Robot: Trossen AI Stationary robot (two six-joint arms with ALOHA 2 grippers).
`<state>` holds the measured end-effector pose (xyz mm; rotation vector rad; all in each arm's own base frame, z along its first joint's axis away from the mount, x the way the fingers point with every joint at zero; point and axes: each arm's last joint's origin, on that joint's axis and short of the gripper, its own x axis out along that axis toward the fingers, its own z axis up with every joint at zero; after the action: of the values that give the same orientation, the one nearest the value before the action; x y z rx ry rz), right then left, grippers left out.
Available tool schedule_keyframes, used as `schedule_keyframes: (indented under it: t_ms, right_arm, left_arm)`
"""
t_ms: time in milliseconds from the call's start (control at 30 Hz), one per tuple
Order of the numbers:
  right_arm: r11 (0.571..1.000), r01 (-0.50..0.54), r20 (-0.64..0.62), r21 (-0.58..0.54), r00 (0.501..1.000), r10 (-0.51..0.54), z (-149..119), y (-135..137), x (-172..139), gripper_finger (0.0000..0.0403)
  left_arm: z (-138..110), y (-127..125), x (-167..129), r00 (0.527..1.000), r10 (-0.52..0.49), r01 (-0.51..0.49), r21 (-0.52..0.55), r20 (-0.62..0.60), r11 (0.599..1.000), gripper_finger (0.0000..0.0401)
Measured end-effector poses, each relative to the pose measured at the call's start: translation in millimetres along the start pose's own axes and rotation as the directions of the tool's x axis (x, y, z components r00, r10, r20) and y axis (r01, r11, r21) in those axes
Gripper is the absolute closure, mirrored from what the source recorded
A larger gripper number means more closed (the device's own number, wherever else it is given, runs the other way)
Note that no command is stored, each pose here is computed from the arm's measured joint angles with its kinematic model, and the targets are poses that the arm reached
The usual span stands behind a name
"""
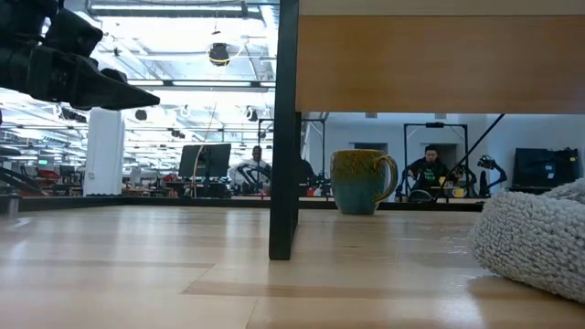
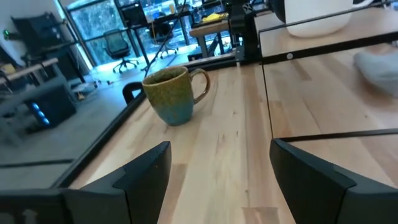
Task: Stack small to large cups/mugs on shelf
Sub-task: Put the blue mug on the shelf
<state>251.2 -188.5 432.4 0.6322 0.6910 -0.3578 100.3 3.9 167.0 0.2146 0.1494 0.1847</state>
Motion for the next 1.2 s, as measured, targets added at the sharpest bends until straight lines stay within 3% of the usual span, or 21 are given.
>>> schedule_keyframes:
  t_ms: [233, 367, 500, 767, 967, 1200]
  right_arm:
    - [1.000, 0.013, 0.031, -0.009, 0.999, -0.013, 2.9, 0.2, 0.0, 0.0276]
    - [0.986, 0.011, 0.038, -0.168, 0.999, -0.005, 3.2, 3.3, 1.1, 0.0276]
    - [0.944, 0.019, 0.040, -0.329, 0.999, -0.006, 3.3, 3.5, 1.2, 0.0276]
    - [0.772, 0.215, 0.088, -0.598, 0.975, -0.203, 4.8, -2.3, 0.6, 0.0276]
    - [0.709, 0.160, 0.026, -0.687, 0.980, -0.196, 2.4, 4.0, 21.0, 0.0276]
    - [0.526, 0.049, -0.106, -0.849, 0.959, -0.261, -8.8, 19.4, 63.3, 0.0276]
  left_arm:
    - [0.6, 0.1, 0.1, 1.000, 0.004, -0.004, 0.008, 0.010, 1.000, 0.0135]
    - [-0.1, 0.0, 0.1, 1.000, 0.002, -0.002, 0.001, 0.003, 1.000, 0.0135]
    - [-0.2, 0.0, 0.0, 1.000, 0.001, -0.001, 0.020, 0.000, 1.000, 0.0135]
    - [-0.3, -0.1, 0.0, 1.000, 0.000, 0.000, 0.018, -0.003, 1.000, 0.0135]
    - [-0.6, -0.1, -0.1, 1.000, -0.002, 0.002, -0.005, -0.010, 1.000, 0.0135]
    - [-0.9, -0.2, -0.1, 1.000, -0.003, 0.002, -0.040, -0.013, 0.999, 0.0135]
